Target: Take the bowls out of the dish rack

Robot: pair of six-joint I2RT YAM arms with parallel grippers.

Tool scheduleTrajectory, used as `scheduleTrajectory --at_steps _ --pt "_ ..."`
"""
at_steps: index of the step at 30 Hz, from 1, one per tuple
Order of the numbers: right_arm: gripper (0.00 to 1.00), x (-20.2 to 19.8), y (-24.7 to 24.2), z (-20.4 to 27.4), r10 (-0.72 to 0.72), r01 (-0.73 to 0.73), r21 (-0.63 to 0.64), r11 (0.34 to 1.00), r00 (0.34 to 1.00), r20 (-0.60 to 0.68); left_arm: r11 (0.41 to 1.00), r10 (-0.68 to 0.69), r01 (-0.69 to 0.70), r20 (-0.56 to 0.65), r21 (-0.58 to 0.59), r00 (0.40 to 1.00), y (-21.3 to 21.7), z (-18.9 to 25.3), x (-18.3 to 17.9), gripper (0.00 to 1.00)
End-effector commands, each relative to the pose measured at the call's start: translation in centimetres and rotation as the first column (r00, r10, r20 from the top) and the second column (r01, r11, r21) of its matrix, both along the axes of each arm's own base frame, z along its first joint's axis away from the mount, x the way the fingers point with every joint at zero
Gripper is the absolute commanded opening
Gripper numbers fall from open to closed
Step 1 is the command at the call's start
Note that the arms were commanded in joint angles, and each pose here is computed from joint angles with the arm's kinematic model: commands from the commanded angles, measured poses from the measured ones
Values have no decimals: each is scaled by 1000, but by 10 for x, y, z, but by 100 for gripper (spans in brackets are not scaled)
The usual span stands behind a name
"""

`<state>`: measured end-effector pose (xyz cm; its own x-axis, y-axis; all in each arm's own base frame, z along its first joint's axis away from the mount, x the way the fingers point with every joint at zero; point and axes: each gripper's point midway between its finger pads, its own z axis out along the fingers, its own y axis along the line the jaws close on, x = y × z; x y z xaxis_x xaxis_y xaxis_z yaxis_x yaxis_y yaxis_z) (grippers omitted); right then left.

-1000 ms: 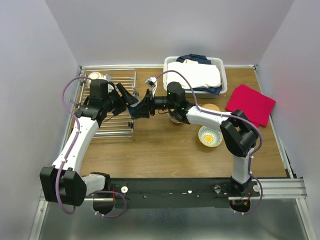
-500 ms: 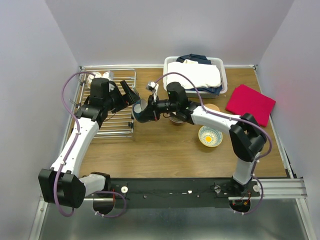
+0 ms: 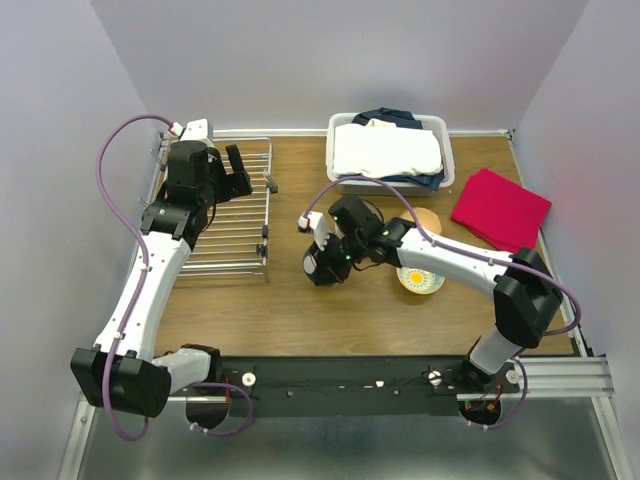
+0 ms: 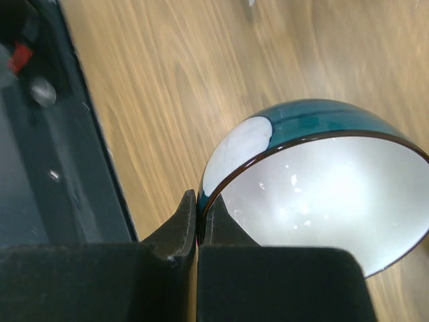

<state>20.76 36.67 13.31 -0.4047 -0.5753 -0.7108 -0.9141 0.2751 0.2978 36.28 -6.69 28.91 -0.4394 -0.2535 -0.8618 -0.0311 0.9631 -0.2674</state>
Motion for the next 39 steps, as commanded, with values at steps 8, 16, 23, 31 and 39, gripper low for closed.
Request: scheduleTrajectory --at_steps 8,16,23,31,39 --pt "1 -5 -80 -53 -86 163 -421 892 977 195 978 138 -127 -55 166 989 37 -23 0 99" --pt "1 -1 -100 -73 -166 301 -494 815 940 299 964 172 -151 -80 219 982 47 -33 -1 99" --pt "23 -14 -98 -81 -137 256 -522 813 957 256 949 187 -158 -85 273 979 54 -36 -1 99" --pt "66 -4 -67 -28 -157 258 -382 888 949 274 915 223 -185 -66 359 973 69 -30 3 99" --pt "89 13 -55 14 -209 316 -292 903 915 344 826 304 -230 -62 515 951 93 -34 20 99"
